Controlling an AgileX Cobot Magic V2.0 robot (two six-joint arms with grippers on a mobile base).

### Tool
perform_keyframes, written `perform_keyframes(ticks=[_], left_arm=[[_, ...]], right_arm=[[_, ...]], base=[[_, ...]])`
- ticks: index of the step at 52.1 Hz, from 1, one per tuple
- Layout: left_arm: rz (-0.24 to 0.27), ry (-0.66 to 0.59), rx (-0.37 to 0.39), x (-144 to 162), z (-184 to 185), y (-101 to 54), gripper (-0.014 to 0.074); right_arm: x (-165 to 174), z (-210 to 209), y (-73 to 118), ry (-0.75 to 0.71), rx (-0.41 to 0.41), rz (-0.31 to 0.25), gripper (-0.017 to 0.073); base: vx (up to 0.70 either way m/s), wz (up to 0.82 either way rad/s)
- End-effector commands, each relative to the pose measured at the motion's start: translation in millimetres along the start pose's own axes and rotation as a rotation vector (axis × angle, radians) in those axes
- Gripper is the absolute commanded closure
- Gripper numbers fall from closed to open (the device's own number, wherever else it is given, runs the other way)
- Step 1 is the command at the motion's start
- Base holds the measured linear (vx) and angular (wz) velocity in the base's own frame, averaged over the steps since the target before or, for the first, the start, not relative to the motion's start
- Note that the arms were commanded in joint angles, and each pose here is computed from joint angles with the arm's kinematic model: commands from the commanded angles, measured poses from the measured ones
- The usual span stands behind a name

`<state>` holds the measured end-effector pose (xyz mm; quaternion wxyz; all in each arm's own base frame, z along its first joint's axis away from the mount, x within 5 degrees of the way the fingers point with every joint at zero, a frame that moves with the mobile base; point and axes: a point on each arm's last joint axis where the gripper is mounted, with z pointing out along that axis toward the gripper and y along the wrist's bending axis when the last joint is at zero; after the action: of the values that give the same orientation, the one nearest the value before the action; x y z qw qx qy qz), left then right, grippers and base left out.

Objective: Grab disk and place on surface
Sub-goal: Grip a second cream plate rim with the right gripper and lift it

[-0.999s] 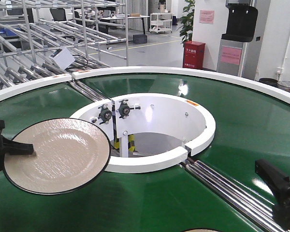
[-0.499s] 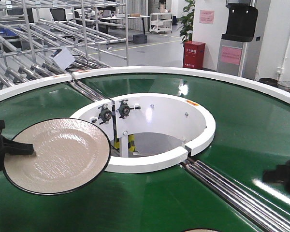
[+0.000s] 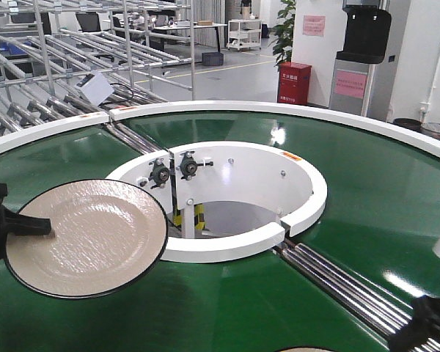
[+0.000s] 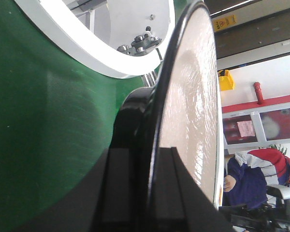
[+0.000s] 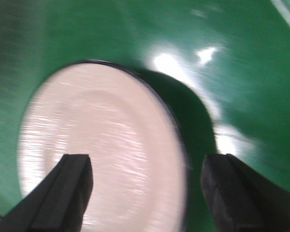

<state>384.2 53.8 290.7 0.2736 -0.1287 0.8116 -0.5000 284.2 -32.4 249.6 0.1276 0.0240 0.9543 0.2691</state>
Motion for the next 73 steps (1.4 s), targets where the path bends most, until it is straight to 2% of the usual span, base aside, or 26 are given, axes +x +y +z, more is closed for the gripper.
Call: perform_keyframes(ticks=[1,9,20,30,36,40,42,45,48,57,67,73], left_arm=[[0.035,-0.031,0.169,0,-14,-45.0,0.0598],[0.035,-0.031,0.169,0,-14,-45.0,0.0598],[0.035,-0.031,0.169,0,-14,-45.0,0.0598],[0.035,-0.031,0.169,0,-14,-45.0,0.0598],[0.035,-0.031,0.169,0,-14,-45.0,0.0598],[0.035,-0.031,0.169,0,-14,-45.0,0.0598],[0.035,-0.031,0.169,0,-14,-45.0,0.0598],[0.035,-0.031,0.169,0,-14,-45.0,0.0598],[0.035,-0.031,0.169,0,-14,-45.0,0.0598],[0.036,-0.029,0.167,0,-14,-44.8,0.0598],[0.026,-0.018,0.152,2,-14,-45.7,0.0596],[0.043,-0.027,0.155,5,-20,-57.5,0.0594]], right_arm=[[-6,-11,0.0,-0.039,0.015,-0.031,0.0036],[-10,9,-10.3,0.029,0.008,-0.026,0.0036],[-16,36,-14.2,0.069,-0.080,-0.018,0.0036],[-16,68,-4.8,0.167,-0.111,-0.058,0.0036],[-13,90,7.7,0.223,-0.125,-0.089,0.0056],[-13,99,14.9,0.235,-0.145,-0.092,0.0151],[-13,100,16.9,0.232,-0.158,-0.088,0.0237],[-14,99,18.7,0.221,-0.183,-0.068,0.0410],[-15,95,20.9,0.208,-0.216,-0.047,0.0574],[-19,68,31.1,0.118,-0.304,-0.009,0.0572],[-24,1,49.6,-0.153,-0.433,0.028,0.0569],[-20,-43,58.3,-0.316,-0.494,0.032,0.0568]], base=[[0.00,0.00],[0.00,0.00],[0.00,0.00],[0.00,0.00],[0.00,0.00],[0.00,0.00],[0.00,0.00],[0.00,0.00],[0.00,0.00],[0.00,0.00],[0.00,0.00],[0.00,0.00]])
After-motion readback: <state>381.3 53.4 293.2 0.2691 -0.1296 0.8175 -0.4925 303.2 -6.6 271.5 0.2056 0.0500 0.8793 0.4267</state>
